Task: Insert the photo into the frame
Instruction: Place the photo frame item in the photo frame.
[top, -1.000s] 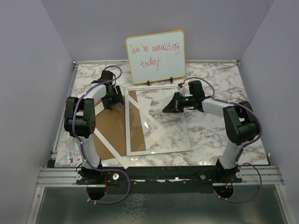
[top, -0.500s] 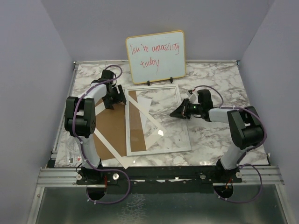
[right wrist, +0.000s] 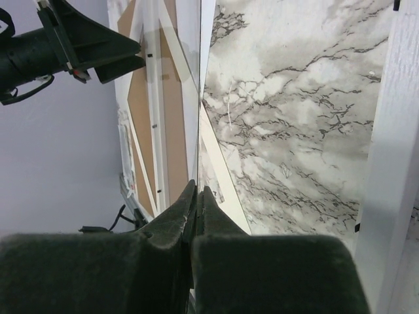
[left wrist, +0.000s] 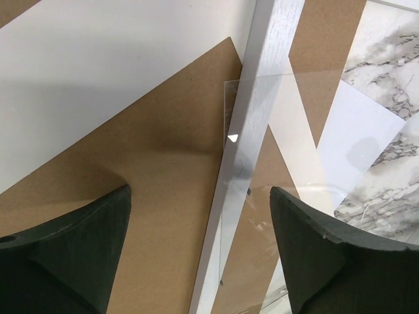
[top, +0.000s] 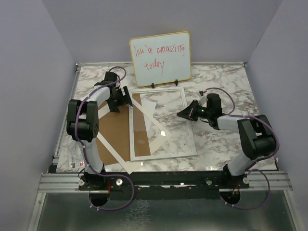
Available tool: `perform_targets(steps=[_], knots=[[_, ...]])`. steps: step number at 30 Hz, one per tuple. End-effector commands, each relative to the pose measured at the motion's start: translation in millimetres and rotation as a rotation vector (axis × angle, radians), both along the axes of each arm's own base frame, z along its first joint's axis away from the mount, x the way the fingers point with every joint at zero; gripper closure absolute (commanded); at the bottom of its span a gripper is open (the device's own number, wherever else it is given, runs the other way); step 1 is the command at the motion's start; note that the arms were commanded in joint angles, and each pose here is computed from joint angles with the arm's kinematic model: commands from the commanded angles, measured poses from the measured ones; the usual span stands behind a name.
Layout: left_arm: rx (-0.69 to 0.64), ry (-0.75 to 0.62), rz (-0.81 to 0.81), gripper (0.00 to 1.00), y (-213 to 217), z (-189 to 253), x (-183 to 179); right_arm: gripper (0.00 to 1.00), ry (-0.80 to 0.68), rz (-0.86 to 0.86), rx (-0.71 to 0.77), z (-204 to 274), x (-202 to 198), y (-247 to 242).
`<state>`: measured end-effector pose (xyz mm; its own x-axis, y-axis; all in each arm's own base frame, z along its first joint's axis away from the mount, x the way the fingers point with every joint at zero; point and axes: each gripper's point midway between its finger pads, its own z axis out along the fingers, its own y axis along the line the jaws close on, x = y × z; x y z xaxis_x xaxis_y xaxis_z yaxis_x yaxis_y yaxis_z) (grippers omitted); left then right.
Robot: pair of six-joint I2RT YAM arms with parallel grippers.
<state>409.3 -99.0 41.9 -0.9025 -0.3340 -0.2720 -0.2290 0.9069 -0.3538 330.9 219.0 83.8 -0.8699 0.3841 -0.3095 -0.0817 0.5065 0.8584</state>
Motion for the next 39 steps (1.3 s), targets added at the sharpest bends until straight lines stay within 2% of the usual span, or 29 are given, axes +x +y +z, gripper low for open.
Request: perform_targets(steps=[1,8,16,28,39], knots=[[-0.056,-0.049,-0.036,0.11,-9.8,11.7,9.5,0.99,-0.058,-0.050,0.016,7.9,12.8,-2.7],[-0.098,-0.083,-0.048,0.07,-17.1,21.6,15.0,0.99,-0.092,-0.068,0.028,16.1,11.2,-4.7],[-0.115,-0.106,-0.048,0.06,-20.3,29.8,20.7,0.99,-0.175,-0.059,0.061,34.3,6.8,-4.1],[-0.120,-0.099,-0.025,0.06,-20.3,25.2,23.5,0.99,-0.146,-0.165,0.111,39.3,17.4,-9.1],[-0.123,-0.104,-0.021,0.06,-21.3,26.1,27.9,0.99,-0.122,-0.187,0.127,31.2,19.1,-9.2]])
